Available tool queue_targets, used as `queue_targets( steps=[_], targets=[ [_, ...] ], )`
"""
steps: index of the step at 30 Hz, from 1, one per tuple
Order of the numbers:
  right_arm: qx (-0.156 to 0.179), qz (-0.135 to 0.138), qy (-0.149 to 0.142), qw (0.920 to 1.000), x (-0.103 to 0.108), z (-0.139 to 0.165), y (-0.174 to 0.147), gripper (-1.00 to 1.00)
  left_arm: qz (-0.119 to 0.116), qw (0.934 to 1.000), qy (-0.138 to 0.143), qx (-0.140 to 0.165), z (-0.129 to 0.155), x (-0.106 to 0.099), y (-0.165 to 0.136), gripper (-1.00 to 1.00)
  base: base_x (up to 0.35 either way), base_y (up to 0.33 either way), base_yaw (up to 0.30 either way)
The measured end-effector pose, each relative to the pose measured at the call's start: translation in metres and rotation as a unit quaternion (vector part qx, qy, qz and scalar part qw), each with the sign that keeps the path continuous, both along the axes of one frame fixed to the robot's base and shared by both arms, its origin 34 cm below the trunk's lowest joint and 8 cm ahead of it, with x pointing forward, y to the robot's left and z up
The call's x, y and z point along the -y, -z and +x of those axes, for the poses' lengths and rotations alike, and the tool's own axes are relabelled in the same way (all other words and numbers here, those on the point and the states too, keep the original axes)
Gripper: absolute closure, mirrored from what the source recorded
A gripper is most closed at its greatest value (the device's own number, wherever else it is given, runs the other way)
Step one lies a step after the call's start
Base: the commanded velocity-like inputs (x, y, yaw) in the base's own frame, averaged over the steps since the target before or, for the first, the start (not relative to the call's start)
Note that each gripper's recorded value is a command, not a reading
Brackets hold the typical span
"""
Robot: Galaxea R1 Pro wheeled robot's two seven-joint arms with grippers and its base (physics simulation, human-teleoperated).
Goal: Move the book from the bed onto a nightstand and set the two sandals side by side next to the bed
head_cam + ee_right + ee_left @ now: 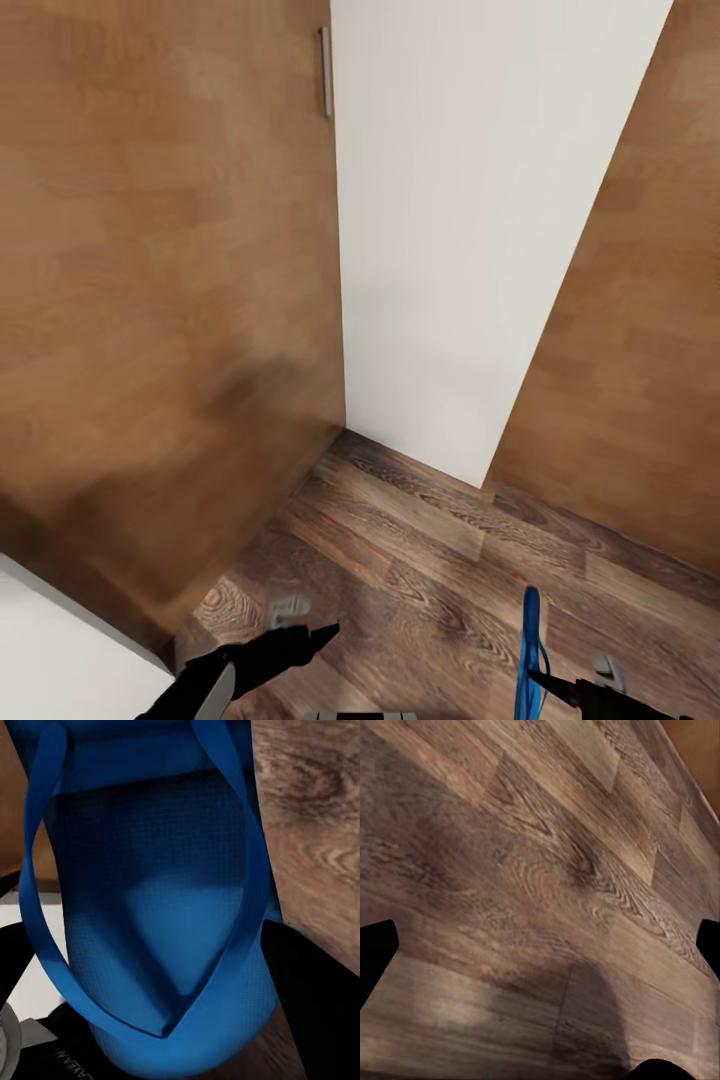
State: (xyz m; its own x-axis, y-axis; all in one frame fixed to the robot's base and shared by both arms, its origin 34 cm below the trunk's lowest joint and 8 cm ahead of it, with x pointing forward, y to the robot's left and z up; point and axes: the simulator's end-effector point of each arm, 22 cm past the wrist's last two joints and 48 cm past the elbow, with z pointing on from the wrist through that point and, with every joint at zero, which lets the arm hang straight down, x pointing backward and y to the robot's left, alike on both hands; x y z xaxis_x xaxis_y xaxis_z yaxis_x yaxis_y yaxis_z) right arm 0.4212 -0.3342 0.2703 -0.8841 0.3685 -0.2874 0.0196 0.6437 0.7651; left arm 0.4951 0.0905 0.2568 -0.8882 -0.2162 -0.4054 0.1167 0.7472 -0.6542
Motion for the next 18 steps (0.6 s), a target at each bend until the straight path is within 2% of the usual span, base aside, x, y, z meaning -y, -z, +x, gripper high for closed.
queue_targets(
  steps=[4, 9, 14, 17, 18],
  targets=[
    [0.022, -0.010, -0.004, 0.9997, 0.001, 0.006, -0.006, 1.00, 0.012, 0.9999, -0.007, 0.010, -0.007, -0.007, 0.007, -1.00, 0.000, 0.000, 0.000],
    [0.039, -0.012, -0.006, 0.9991, -0.002, 0.012, -0.013, 1.00, 0.015, 0.9996, -0.009, 0.021, -0.005, -0.008, 0.002, -1.00, 0.000, 0.000, 0.000],
    [0.047, -0.016, -0.004, 0.9988, -0.002, 0.016, -0.018, 1.00, 0.021, 0.9997, -0.010, 0.007, -0.019, -0.012, 0.009, -1.00, 0.000, 0.000, 0.000],
    [0.049, -0.016, -0.002, 0.9987, -0.002, 0.016, -0.021, 1.00, 0.031, 0.9991, -0.018, 0.022, -0.017, -0.022, 0.009, -1.00, 0.000, 0.000, 0.000],
    [0.049, -0.016, -0.002, 0.9987, -0.002, 0.015, -0.022, 1.00, 0.039, 0.9987, -0.021, 0.026, -0.015, -0.034, 0.009, -1.00, 0.000, 0.000, 0.000]
  ],
)
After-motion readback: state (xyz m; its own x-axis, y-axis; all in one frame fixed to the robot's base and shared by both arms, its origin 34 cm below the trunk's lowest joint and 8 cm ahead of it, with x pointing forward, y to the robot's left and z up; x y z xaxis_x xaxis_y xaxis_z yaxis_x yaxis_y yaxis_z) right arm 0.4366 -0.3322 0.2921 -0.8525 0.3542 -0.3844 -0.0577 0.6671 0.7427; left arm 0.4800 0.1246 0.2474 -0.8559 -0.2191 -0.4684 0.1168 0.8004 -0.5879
